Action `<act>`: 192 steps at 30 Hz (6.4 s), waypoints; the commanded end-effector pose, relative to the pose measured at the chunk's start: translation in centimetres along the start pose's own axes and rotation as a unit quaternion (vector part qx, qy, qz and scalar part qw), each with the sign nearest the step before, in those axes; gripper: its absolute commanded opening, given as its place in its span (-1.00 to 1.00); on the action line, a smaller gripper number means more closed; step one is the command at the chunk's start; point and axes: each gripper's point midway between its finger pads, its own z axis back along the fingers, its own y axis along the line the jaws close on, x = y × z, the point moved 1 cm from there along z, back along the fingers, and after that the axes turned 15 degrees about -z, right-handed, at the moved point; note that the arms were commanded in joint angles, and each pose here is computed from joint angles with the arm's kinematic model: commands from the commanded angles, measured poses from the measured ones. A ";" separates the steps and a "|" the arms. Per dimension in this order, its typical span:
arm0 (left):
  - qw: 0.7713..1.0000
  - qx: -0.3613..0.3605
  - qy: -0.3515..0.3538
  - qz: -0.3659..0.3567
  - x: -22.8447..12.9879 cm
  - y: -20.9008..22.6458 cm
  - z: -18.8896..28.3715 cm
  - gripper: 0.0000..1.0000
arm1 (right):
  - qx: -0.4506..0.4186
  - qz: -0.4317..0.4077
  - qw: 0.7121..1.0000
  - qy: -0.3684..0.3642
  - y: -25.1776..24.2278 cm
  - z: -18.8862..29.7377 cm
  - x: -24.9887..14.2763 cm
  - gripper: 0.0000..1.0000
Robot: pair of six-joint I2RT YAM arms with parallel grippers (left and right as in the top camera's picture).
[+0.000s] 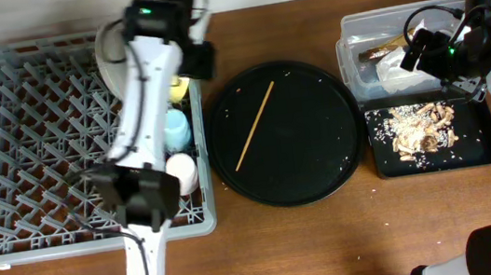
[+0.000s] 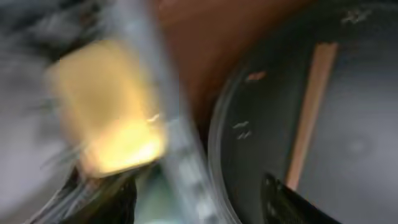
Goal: Sort waste into correct bins and load items into the dishwasher rack
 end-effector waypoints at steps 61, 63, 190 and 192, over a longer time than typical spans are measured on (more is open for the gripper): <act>0.983 0.048 0.103 0.144 -8.9 10.2 0.8 -0.55 | -0.003 0.000 1.000 -0.010 -0.1 0.3 0.4 0.97; 0.983 0.049 0.100 0.143 -8.7 10.3 0.6 -0.35 | -0.003 0.000 1.000 -0.010 -0.1 0.3 0.4 0.97; 0.802 0.334 -0.459 0.187 -32.1 1.3 7.7 0.99 | 0.280 0.218 0.834 -0.424 -7.0 -1.5 -15.3 0.97; 0.802 0.334 -0.459 0.187 -32.1 1.3 7.7 0.99 | 0.280 0.218 0.834 -0.424 -7.0 -1.5 -15.3 0.97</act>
